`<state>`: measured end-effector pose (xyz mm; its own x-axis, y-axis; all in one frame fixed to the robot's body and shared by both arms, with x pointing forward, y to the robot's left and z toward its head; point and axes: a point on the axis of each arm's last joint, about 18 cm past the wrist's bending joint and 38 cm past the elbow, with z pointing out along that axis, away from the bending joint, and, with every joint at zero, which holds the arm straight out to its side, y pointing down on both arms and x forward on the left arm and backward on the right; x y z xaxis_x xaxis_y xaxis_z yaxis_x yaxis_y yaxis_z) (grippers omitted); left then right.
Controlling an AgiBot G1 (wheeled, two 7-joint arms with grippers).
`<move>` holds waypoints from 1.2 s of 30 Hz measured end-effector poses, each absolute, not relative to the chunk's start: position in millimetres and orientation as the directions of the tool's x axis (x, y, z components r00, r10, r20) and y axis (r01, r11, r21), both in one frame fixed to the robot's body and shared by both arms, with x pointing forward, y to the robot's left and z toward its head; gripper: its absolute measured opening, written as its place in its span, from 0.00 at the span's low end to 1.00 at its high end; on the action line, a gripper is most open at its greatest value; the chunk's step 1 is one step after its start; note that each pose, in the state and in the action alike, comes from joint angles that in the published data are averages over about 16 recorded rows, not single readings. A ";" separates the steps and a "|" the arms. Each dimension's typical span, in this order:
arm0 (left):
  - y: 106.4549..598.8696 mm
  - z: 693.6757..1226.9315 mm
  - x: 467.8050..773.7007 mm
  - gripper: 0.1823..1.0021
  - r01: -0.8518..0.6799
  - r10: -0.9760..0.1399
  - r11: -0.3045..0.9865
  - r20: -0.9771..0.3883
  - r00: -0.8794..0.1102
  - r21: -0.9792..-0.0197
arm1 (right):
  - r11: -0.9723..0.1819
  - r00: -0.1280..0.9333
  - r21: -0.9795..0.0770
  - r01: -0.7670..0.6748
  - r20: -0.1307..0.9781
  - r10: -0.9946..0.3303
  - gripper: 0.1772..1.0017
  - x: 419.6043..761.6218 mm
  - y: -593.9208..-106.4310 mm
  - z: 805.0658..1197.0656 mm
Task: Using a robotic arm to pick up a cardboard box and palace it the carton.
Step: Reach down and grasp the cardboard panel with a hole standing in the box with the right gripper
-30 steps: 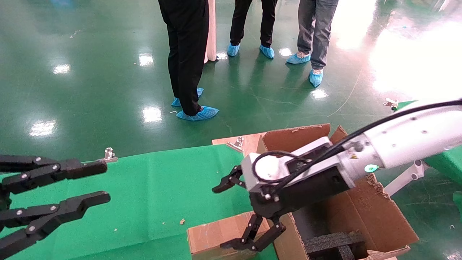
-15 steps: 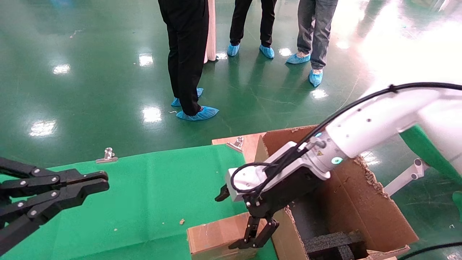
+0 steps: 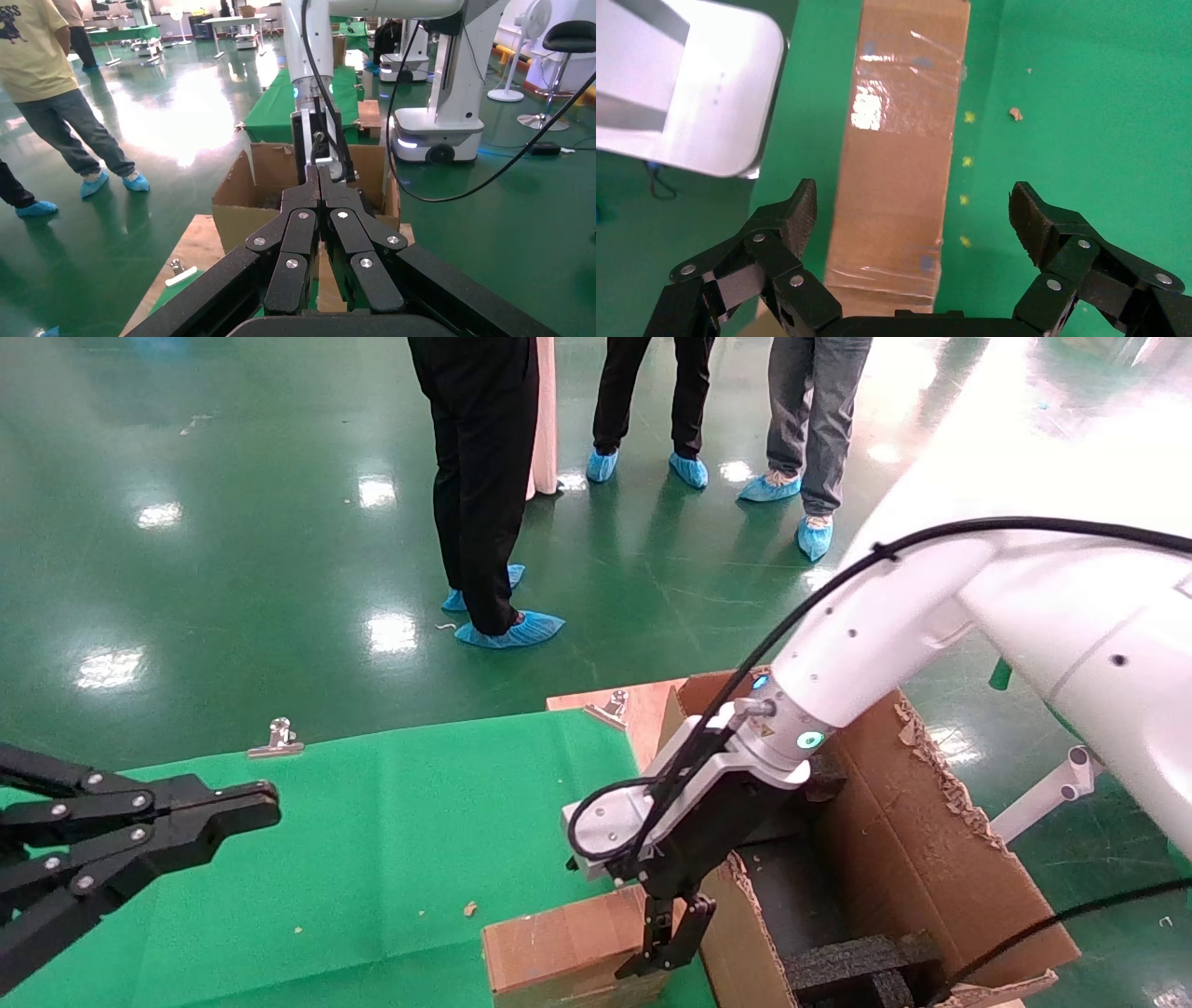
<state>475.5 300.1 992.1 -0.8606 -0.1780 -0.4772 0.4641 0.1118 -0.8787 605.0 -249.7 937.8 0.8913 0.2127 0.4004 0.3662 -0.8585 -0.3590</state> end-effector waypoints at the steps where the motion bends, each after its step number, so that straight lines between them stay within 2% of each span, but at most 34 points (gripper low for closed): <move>1: 300.1 992.1 475.5 0.01 0.464 -0.178 0.112 -0.477 -0.861 -0.879 | -0.861 0.890 -0.349 0.369 0.399 0.220 1.00 606.3 -248.6 937.3; 14: 300.2 992.0 475.6 0.03 0.464 -0.179 0.112 -0.477 -0.860 -0.879 | -0.876 0.878 -0.270 0.400 0.386 0.282 1.00 616.4 -241.0 933.4; 20: 300.2 992.0 475.6 0.07 0.464 -0.179 0.112 -0.477 -0.860 -0.879 | -0.877 0.878 -0.267 0.401 0.387 0.283 1.00 616.9 -241.0 933.6; 26: 300.2 992.1 475.6 0.15 0.464 -0.179 0.112 -0.477 -0.861 -0.879 | -0.875 0.879 -0.274 0.399 0.387 0.280 0.98 616.3 -241.3 933.4; 31: 300.2 992.1 475.5 0.26 0.464 -0.179 0.112 -0.477 -0.861 -0.879 | -0.874 0.879 -0.278 0.398 0.387 0.278 0.94 615.8 -241.4 933.1; 36: 300.2 992.1 475.5 0.42 0.464 -0.179 0.112 -0.477 -0.861 -0.879 | -0.873 0.880 -0.281 0.398 0.387 0.276 0.87 615.4 -241.5 933.0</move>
<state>475.5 300.2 992.1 -0.8606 -0.1786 -0.4770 0.4639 0.1116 -0.8788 615.4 -241.5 933.0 0.8797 0.2763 0.3869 0.3979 -0.8734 -0.2810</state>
